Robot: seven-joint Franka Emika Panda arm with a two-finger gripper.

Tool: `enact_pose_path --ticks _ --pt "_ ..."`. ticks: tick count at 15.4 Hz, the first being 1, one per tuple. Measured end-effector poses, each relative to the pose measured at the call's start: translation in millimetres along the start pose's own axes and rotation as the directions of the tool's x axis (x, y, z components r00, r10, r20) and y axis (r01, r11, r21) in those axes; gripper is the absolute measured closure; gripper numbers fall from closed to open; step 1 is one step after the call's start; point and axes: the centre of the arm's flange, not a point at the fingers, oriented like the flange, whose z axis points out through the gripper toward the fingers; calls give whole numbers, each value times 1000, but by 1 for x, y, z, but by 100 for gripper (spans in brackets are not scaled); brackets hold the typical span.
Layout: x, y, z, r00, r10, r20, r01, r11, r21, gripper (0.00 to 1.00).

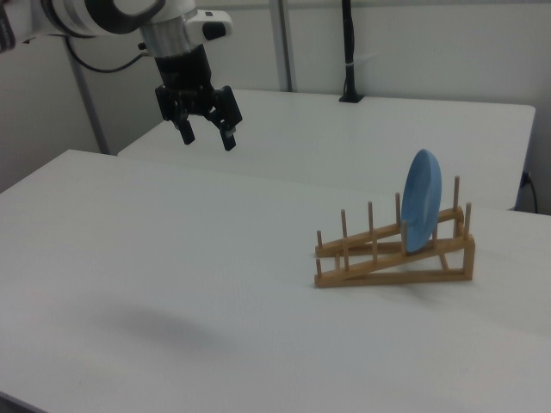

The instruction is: Pick plate from plate rack

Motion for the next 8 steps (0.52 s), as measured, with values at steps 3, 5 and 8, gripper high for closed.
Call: enact_pose_path --ticks 3,5,8 --pt "0 -1 0 1000 1 -1 -1 1000 13 0" --pt "0 0 0 1000 2 -1 -2 1000 13 0" --pt "0 0 0 1000 3 0 -3 1000 13 0"
